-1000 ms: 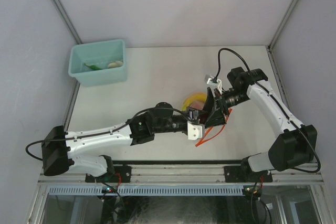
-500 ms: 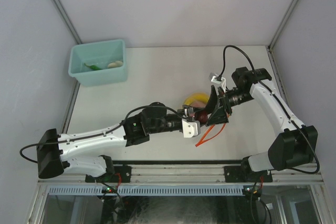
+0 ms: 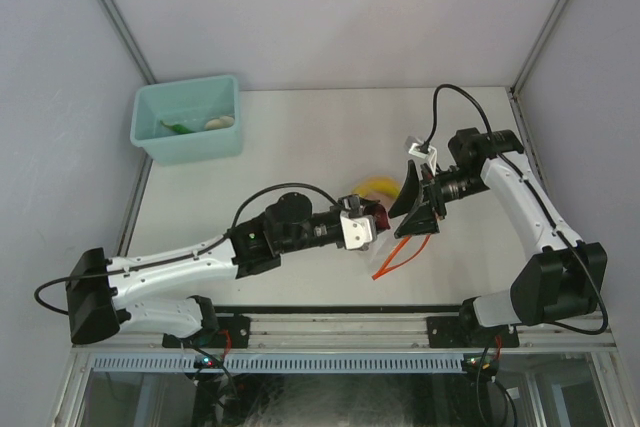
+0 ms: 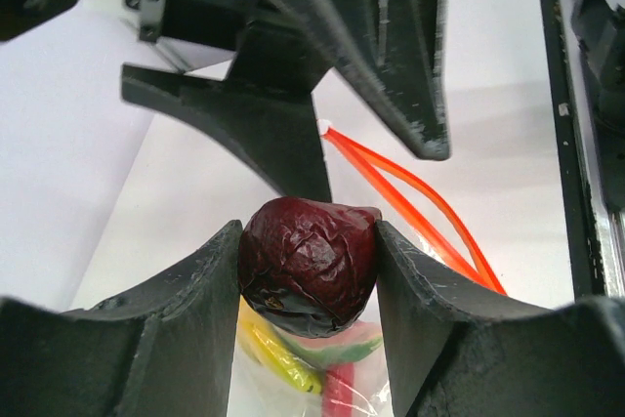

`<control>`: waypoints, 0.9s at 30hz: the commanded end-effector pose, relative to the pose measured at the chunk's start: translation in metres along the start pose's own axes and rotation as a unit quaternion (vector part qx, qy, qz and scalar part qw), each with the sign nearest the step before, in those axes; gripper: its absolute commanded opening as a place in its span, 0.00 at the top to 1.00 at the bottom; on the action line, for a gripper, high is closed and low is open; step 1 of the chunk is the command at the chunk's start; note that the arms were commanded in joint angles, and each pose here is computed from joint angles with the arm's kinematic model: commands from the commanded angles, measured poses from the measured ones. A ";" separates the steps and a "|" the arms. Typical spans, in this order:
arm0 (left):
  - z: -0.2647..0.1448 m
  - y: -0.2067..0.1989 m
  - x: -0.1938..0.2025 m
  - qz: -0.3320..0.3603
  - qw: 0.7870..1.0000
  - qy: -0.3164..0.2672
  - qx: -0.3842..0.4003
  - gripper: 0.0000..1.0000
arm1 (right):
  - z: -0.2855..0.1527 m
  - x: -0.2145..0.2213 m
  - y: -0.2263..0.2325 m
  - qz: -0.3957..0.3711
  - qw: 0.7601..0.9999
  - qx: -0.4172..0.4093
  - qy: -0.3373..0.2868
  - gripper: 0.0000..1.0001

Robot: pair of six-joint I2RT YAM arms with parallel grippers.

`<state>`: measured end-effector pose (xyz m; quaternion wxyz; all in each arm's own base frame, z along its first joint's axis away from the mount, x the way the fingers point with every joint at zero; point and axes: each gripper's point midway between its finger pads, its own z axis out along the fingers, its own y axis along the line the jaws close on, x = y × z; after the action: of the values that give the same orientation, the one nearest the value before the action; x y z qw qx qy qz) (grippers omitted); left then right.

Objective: Open the zip-top bag and remove the fake food
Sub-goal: Place the fake fruit in the bin.

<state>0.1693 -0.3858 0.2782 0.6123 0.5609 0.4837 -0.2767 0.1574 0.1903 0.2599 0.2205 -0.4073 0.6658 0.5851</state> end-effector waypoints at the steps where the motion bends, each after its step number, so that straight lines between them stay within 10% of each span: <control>1: -0.016 0.022 -0.003 -0.061 0.997 -0.011 -0.047 1.00 | -0.005 -0.015 0.009 -0.043 0.999 0.003 -0.027 0.20; 27: -0.108 0.151 0.056 -0.281 0.912 0.012 -0.300 1.00 | -0.014 -0.015 0.002 -0.050 0.998 0.021 -0.043 0.20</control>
<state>0.2776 -0.2575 0.2878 0.6471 0.2534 0.6701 -0.2608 0.1673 0.1810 0.2643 0.2565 -0.3993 0.6653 0.5763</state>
